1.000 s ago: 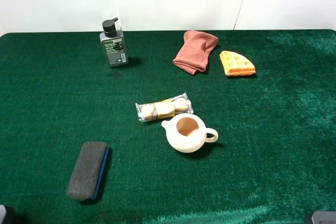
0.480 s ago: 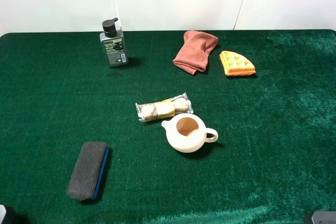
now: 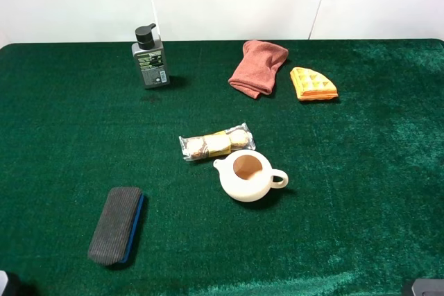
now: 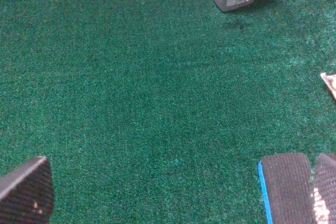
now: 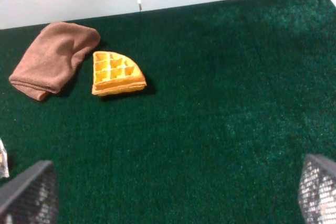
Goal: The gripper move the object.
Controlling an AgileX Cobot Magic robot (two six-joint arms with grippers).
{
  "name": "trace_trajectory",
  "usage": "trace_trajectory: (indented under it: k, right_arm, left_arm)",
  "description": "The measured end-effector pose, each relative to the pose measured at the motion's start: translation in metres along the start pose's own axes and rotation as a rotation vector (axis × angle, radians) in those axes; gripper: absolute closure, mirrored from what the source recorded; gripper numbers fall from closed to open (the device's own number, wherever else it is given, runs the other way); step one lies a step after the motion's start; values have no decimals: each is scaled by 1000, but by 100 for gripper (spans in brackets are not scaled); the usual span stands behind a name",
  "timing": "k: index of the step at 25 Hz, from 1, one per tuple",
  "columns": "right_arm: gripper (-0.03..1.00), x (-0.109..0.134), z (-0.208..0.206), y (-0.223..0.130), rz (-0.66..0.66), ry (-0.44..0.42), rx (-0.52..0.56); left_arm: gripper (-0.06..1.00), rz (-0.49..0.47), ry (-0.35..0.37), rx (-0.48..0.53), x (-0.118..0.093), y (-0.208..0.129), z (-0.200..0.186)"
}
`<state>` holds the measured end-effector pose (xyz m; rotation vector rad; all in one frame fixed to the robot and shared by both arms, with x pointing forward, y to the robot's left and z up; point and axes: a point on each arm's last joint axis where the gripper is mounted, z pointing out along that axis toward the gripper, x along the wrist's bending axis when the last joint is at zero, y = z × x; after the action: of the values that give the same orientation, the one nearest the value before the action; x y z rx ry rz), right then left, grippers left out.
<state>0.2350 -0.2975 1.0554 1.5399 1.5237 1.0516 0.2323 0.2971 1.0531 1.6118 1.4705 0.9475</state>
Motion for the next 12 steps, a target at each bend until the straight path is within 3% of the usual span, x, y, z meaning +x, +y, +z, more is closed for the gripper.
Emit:
trace_trajectory:
  k: [12]
  right_arm:
    - [27, 0, 0, 0, 0, 0, 0]
  left_arm:
    - [-5, 0, 0, 0, 0, 0, 0]
